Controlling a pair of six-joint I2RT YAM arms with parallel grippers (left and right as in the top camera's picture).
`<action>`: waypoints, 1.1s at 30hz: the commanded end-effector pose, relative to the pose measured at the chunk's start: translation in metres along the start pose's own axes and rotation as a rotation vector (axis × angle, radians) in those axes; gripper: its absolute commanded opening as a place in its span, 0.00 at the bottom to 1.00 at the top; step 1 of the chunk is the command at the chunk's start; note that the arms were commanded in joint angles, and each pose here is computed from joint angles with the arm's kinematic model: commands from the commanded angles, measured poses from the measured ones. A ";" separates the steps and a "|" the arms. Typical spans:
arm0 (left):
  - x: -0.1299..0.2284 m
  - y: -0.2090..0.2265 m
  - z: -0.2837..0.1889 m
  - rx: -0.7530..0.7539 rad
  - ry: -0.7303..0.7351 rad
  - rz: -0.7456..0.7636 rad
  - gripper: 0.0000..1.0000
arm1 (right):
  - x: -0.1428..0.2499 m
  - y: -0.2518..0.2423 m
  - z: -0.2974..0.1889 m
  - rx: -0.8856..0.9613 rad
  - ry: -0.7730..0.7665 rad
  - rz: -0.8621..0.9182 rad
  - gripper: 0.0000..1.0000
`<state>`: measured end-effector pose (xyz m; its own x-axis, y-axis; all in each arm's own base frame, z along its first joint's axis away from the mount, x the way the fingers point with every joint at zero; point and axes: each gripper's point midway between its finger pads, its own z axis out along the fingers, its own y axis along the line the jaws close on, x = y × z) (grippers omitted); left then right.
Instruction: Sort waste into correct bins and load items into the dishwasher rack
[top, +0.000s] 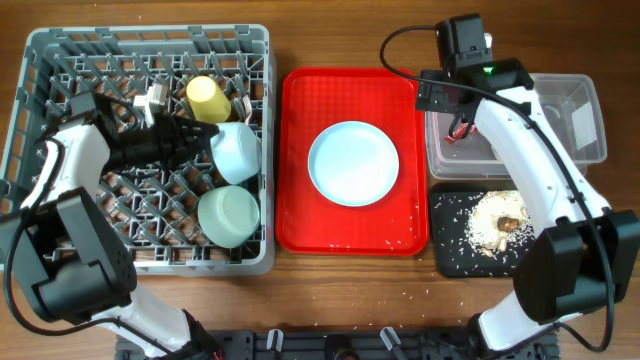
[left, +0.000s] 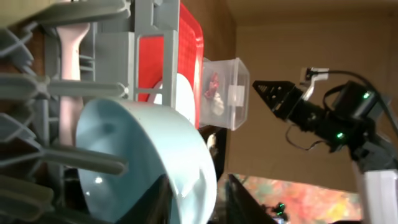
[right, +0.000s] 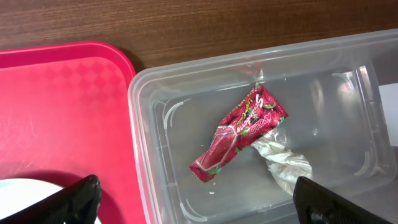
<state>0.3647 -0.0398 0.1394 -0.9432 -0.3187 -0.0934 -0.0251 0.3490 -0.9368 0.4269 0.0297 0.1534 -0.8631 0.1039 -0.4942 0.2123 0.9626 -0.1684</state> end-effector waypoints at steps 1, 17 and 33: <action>-0.001 0.008 -0.001 -0.035 -0.005 0.021 0.68 | -0.005 -0.004 -0.003 0.016 -0.019 -0.005 1.00; -0.001 -0.085 -0.065 -0.284 -0.208 0.184 1.00 | -0.005 -0.004 -0.003 0.016 -0.019 -0.005 1.00; 0.030 -0.004 0.028 -0.965 0.013 0.219 0.04 | -0.005 -0.004 -0.003 0.016 -0.019 -0.004 1.00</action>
<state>0.3347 -0.1143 0.1533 -0.9740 -0.0632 -0.2173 0.0427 0.8915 -0.4509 0.4269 0.0297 0.1534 -0.8631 0.1039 -0.4942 0.2123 0.9626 -0.1684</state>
